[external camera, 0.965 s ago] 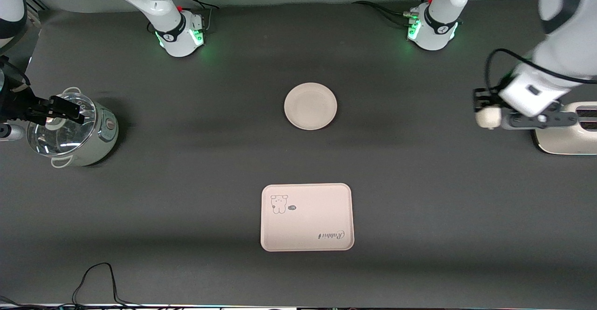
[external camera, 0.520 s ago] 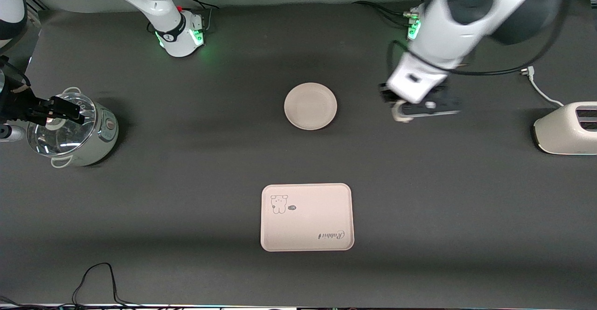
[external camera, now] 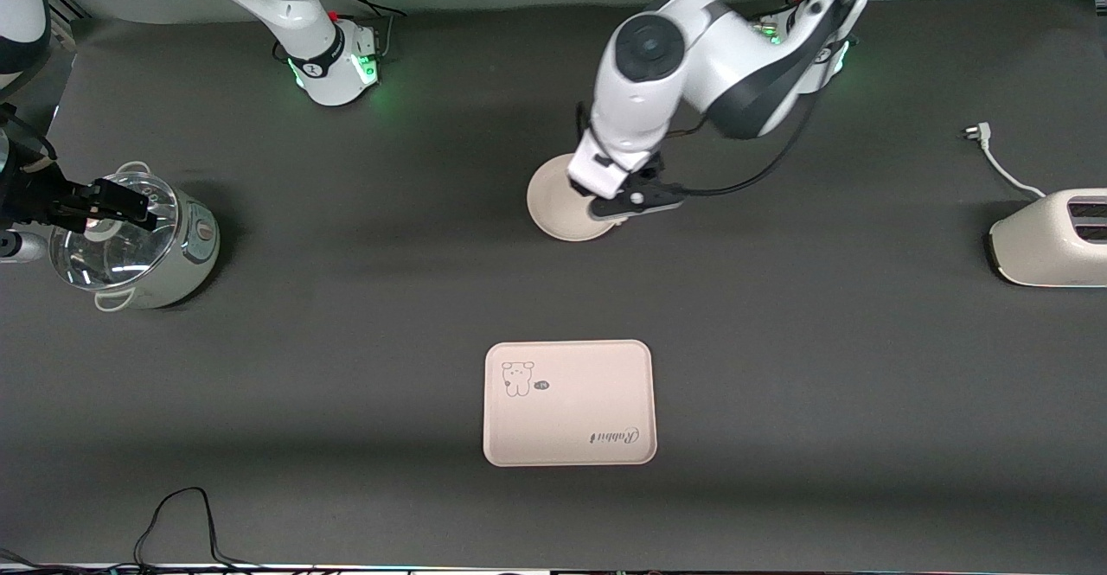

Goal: Place bun in plate and plate on tray
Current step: 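Carry the bun with the left gripper and lower it onto the plate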

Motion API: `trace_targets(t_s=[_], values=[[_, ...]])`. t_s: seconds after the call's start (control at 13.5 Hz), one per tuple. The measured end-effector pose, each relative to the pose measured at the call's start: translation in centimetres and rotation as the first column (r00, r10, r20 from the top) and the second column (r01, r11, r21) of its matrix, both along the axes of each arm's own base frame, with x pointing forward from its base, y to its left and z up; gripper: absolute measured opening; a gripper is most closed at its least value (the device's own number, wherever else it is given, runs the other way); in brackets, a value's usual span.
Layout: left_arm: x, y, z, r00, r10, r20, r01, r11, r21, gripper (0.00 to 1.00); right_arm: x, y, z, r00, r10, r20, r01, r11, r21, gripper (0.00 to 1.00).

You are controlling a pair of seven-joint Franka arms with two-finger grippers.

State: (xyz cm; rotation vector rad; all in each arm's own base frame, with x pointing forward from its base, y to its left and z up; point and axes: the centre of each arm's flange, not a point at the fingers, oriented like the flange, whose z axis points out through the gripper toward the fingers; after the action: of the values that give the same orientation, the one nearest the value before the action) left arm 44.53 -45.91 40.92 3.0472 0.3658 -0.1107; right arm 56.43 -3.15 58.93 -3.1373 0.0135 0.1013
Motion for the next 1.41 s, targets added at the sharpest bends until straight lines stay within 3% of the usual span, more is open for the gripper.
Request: trace_targets(t_s=[0.37, 0.59, 0.96, 1.19, 1.41], values=[[-3.8, -5.6, -10.4, 0.999, 0.034, -0.006, -0.033, 0.997, 0.063, 0.37, 0.0, 0.0, 0.0, 1.000, 0.000, 0.001, 0.000, 1.000, 0.000, 1.00], [-6.5, -6.5, -17.1, 0.998, 0.042, -0.041, -0.038, 0.995, 0.093, 0.37, 0.0, 0.0, 0.0, 1.000, 0.000, 0.001, 0.000, 1.000, 0.000, 1.00], [-9.4, -5.4, -20.8, 0.998, 0.037, -0.054, -0.028, 0.988, 0.153, 0.37, 0.0, 0.0, 0.0, 1.000, 0.000, 0.001, 0.000, 1.000, 0.000, 1.00], [-9.4, -5.4, -20.4, 0.998, 0.049, -0.045, -0.041, 0.987, 0.153, 0.62, 0.0, 0.0, 0.0, 1.000, 0.000, 0.000, 0.000, 1.000, 0.000, 1.00], [-8.6, -5.2, -19.1, 0.998, 0.056, -0.022, -0.053, 0.988, 0.147, 0.96, 0.0, 0.0, 0.0, 1.000, 0.000, 0.000, 0.000, 1.000, 0.000, 1.00]])
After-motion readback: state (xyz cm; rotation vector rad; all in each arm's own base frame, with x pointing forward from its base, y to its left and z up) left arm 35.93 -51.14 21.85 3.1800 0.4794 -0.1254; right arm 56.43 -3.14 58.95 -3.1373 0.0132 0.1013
